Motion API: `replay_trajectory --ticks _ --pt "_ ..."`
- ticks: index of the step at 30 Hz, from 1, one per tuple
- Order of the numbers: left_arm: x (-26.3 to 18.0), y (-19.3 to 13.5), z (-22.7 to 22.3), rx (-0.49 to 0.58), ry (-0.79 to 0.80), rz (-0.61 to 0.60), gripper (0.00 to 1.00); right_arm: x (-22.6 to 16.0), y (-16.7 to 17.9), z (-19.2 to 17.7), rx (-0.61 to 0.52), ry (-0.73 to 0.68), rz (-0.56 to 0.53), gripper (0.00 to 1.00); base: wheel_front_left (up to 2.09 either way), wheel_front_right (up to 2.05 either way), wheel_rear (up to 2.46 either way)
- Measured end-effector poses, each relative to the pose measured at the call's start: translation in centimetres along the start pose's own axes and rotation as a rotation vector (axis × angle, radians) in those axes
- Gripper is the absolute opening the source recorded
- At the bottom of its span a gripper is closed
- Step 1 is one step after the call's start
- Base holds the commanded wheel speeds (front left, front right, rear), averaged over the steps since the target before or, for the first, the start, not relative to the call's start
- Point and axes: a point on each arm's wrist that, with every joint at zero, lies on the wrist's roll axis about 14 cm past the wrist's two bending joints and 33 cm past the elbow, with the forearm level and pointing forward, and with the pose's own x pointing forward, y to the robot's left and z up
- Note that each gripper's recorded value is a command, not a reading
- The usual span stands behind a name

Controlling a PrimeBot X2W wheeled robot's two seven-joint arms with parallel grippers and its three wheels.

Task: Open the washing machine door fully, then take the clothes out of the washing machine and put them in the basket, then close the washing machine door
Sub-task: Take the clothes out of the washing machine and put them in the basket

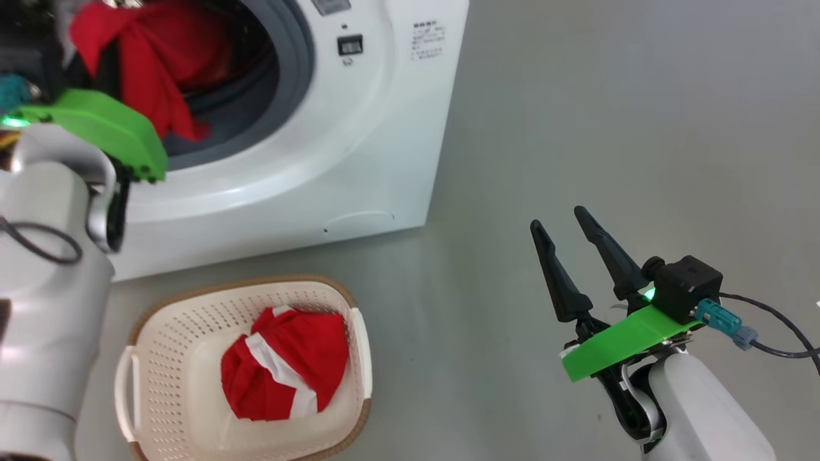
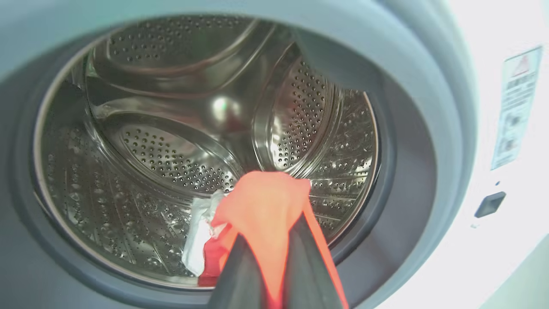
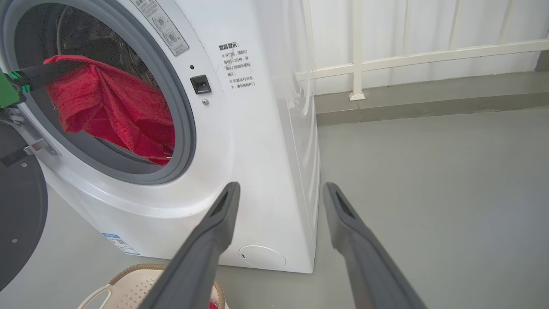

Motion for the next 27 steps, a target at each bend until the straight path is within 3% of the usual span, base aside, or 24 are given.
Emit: replay_trajectory --ticks 19,23,27 --pt "-11.8 -2.7 13.9 -0.039 -0.402 -0.054 0.00 -2.5 4.3 2.6 0.001 -0.052 0.130 1.00 0.00 0.00 0.00" --pt "-14.5 -2.1 13.3 -0.049 -0.382 -0.032 0.00 -2.4 5.3 2.9 0.006 -0.059 0.158 1.00 0.00 0.00 0.00" --pt "-16.5 -2.0 7.9 -0.100 -0.249 -0.002 0.00 -2.2 5.4 2.5 0.007 -0.050 0.161 1.00 0.00 0.00 0.00"
